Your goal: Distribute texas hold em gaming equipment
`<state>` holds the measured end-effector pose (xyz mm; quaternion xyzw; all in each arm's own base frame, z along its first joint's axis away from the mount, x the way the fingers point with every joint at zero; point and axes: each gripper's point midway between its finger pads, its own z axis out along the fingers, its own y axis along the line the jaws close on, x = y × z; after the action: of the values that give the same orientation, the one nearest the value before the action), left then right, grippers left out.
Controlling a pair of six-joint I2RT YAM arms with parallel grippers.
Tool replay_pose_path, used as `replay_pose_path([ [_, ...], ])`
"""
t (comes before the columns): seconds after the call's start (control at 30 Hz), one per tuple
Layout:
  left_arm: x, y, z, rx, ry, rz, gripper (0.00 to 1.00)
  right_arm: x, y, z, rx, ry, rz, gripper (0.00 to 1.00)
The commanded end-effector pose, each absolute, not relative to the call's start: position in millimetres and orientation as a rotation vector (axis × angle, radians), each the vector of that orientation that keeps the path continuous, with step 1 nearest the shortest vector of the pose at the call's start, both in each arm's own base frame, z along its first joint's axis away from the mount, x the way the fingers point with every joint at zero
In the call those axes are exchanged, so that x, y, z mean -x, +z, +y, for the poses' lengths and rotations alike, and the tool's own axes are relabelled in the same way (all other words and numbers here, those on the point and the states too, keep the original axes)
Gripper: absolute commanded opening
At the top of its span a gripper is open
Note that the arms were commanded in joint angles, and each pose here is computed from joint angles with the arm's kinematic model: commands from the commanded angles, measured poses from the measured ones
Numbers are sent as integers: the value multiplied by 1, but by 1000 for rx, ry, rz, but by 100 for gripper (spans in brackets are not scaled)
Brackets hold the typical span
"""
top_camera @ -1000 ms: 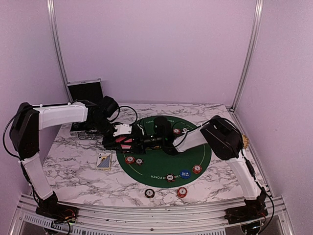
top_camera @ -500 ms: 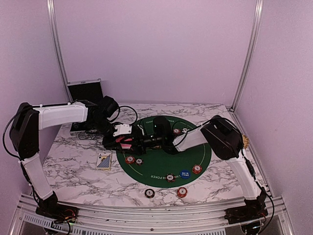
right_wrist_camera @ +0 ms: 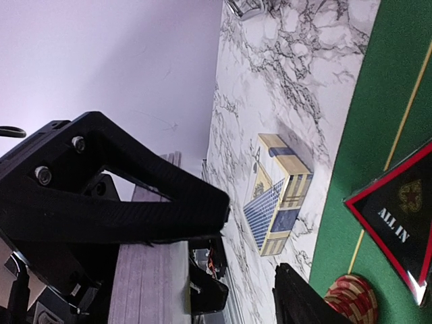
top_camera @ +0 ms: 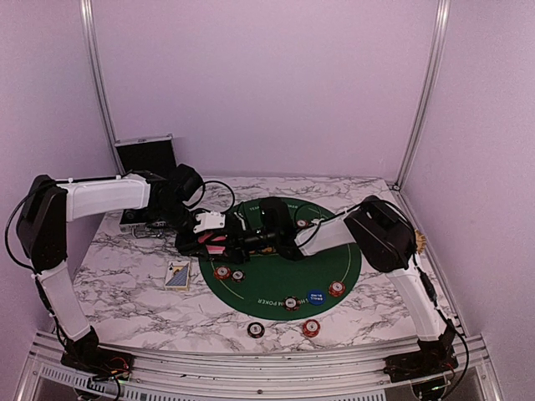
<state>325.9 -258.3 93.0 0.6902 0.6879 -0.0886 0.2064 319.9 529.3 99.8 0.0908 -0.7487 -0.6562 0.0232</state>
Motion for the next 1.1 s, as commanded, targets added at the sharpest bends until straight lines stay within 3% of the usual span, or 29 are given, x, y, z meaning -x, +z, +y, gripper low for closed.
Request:
replay_pose_path([
  [0.0, -323, 106, -256, -1897, -256, 1912, 28, -332, 123, 525, -322, -2047, -2393, 60],
  [0.47, -321, 108, -253, -1887, -250, 1928, 25, -332, 129, 519, -374, -2008, -2454, 55],
  [1.07, -323, 103, -251, -1875, -251, 1958, 21, -325, 144, 513, -415, -2039, -2436, 56],
])
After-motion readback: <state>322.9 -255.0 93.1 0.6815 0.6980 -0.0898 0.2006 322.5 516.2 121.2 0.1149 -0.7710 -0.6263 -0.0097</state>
